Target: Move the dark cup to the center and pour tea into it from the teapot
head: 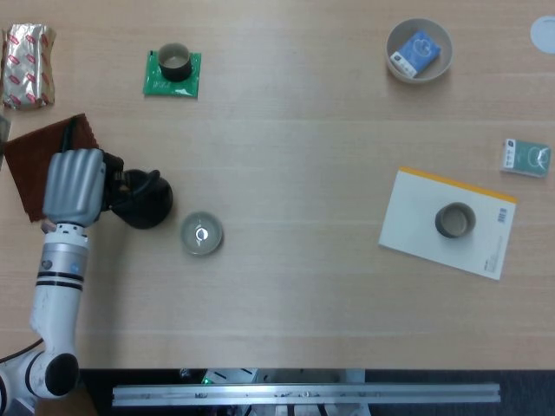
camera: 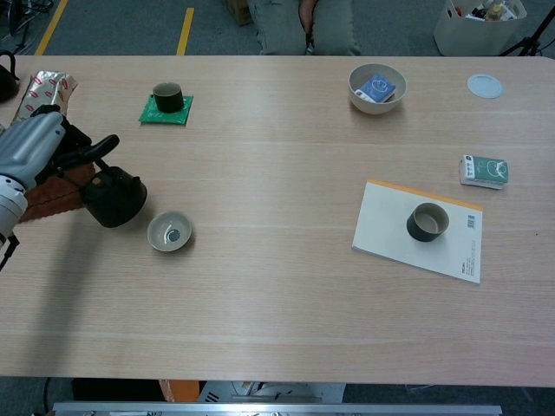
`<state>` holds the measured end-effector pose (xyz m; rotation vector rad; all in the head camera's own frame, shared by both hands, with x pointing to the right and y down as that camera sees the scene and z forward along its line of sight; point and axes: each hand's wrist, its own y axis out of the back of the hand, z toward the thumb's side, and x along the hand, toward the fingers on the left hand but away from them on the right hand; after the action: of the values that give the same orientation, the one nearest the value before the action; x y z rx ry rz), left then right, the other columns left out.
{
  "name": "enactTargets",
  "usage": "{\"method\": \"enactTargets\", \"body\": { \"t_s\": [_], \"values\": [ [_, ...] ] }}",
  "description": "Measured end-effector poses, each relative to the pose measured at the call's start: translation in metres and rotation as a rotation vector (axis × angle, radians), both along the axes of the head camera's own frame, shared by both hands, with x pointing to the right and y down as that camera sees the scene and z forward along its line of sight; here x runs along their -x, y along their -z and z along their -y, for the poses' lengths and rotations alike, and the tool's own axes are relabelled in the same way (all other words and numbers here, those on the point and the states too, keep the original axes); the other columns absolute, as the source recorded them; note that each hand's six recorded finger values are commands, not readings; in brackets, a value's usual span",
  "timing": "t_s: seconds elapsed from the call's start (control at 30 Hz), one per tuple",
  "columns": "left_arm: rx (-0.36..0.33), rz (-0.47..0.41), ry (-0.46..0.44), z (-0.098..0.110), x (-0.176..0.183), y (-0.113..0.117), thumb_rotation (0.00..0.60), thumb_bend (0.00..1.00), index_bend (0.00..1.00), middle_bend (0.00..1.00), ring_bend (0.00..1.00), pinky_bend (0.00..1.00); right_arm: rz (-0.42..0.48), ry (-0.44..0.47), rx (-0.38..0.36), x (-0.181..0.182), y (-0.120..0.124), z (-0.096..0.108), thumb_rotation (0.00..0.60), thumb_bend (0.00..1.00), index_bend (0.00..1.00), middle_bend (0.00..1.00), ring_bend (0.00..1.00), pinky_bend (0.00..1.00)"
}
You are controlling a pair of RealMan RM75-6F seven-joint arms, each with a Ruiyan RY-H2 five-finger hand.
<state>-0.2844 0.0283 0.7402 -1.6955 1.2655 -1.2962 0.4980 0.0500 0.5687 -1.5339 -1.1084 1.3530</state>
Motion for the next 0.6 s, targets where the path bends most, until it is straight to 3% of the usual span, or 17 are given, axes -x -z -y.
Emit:
{"method": "enactTargets", "body": {
  "t_s": [0.3, 0.6],
  "values": [
    [-0.105, -0.026, 0.049, 0.014, 0.007, 0.020, 0.161, 0.08, 0.96, 1.00, 0.83, 0.00, -0.001, 0.000, -0.002, 0.001, 0.001, 0.000, 0.600, 0.19, 0.18, 0.21, 0.05, 0.05],
    [-0.177, -0.030, 0.071, 0.023, 0.008, 0.035, 0.387, 0.13, 0.97, 1.00, 0.85, 0.03, -0.001, -0.001, -0.003, 0.002, 0.002, -0.001, 0.600, 0.19, 0.18, 0.21, 0.05, 0.05]
  ]
}}
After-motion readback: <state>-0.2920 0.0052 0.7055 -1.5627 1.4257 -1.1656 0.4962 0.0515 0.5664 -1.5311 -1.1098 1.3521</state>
